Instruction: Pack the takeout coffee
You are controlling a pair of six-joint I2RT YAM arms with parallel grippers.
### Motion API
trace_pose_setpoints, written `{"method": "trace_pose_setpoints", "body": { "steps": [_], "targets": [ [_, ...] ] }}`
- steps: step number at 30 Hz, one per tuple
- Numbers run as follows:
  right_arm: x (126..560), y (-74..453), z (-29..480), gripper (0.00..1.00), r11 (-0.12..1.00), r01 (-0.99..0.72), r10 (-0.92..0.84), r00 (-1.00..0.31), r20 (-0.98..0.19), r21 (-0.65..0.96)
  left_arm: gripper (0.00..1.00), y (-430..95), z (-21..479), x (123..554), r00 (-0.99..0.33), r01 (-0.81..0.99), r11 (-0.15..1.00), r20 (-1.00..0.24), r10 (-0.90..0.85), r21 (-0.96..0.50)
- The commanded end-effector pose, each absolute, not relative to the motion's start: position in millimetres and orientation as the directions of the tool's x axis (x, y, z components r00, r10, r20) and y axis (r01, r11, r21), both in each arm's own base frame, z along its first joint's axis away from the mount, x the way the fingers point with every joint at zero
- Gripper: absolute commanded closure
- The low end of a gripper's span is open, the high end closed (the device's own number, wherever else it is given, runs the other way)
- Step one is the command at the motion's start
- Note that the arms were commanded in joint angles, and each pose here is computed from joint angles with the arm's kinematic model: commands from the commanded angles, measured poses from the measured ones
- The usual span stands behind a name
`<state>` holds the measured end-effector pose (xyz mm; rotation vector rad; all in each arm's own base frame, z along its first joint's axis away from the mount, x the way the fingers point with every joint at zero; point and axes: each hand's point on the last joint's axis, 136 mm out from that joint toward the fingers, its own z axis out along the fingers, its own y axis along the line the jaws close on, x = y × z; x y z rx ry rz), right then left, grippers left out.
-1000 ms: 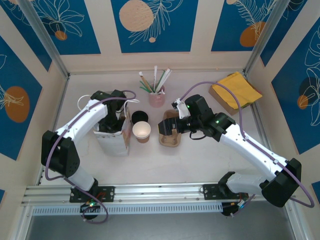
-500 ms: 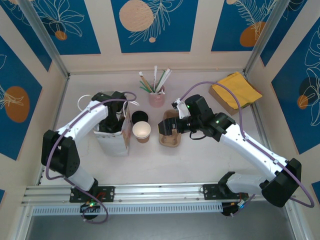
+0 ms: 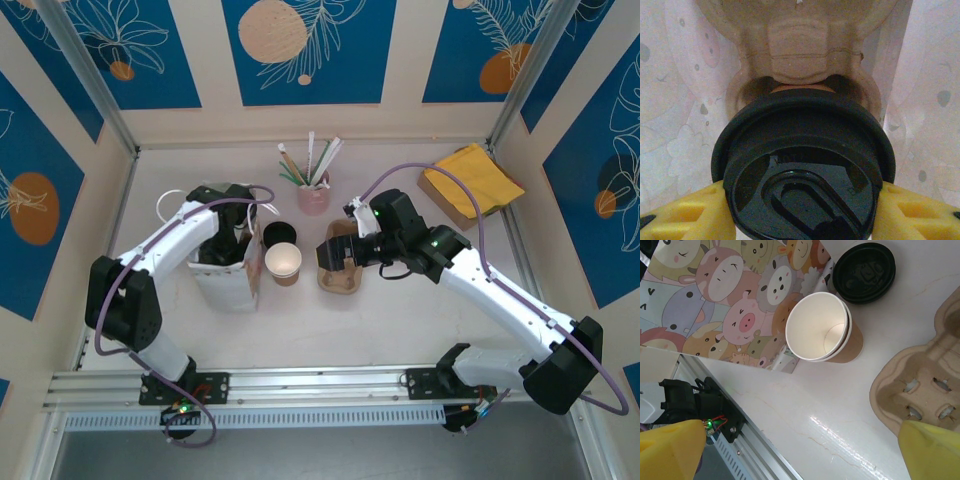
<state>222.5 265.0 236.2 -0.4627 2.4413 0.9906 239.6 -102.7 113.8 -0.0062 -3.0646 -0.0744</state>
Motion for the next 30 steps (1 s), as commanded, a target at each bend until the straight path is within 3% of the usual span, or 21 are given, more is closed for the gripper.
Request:
{"method": "trace_pose_setpoints", "body": {
  "steps": [1,30],
  "targets": [
    [219.7,264.7,248.9,0.01,0.666,-0.481,-0.13,-0.828,-0.545,0.57,0.51,-94.1,92.8,245.4,-0.996,0.018,0.996,0.092,0.01,0.088],
    [218.9,263.9,248.1,0.01,0.668,-0.48,-0.132,-0.829,-0.544,0.569,0.52,-91.6,86.7,243.2,-0.995,0.02,0.995,0.096,0.011,0.097]
  ]
}}
